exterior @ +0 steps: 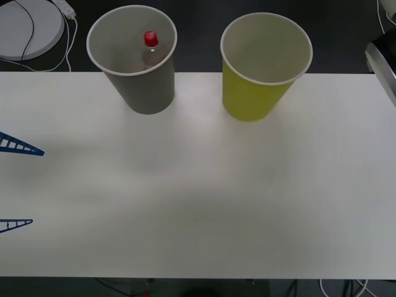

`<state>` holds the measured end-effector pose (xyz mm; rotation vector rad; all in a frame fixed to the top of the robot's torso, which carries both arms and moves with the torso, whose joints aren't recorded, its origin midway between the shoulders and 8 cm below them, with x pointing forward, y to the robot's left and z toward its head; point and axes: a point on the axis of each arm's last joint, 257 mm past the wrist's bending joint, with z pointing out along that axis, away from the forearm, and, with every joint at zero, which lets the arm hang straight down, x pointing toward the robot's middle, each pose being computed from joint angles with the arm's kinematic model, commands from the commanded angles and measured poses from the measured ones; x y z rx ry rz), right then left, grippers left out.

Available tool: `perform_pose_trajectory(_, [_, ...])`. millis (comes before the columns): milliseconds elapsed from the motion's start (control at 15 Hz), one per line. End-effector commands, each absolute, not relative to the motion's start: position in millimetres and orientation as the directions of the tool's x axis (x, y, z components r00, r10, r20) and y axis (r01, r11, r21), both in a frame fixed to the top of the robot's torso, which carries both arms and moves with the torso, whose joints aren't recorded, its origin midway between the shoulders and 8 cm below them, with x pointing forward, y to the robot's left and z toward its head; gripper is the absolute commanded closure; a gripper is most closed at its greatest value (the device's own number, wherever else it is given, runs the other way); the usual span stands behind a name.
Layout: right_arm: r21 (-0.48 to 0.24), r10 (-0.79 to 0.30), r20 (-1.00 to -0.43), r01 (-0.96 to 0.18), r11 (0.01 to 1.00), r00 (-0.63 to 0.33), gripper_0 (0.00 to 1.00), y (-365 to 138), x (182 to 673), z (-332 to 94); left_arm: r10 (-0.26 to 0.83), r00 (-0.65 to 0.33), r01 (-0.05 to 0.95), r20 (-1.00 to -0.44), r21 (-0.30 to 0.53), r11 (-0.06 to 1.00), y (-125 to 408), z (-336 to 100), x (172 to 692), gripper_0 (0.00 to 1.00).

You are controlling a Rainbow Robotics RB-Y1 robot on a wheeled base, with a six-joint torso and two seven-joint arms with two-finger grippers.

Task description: Put the can into the green bin and the plastic bottle into the gray bin

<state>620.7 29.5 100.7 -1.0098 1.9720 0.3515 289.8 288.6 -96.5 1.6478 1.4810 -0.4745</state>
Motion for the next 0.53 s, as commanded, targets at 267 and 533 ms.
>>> perform_pose_trajectory(267, [-0.191,-0.549,-0.804,-0.776,0.601,-0.227,0.0,-33.3,593.7,104.4,0.619,0.227,0.941,-0.752,0.334,0.06,288.6,-96.5,289.8,0.0])
perform_pose_trajectory(533, [-0.266,-0.591,-0.789,-0.776,0.572,-0.166,0.0,-81.0,564.8,89.3,0.619,0.227,0.941,-0.752,0.334,0.06,288.6,-96.5,289.8,0.0])
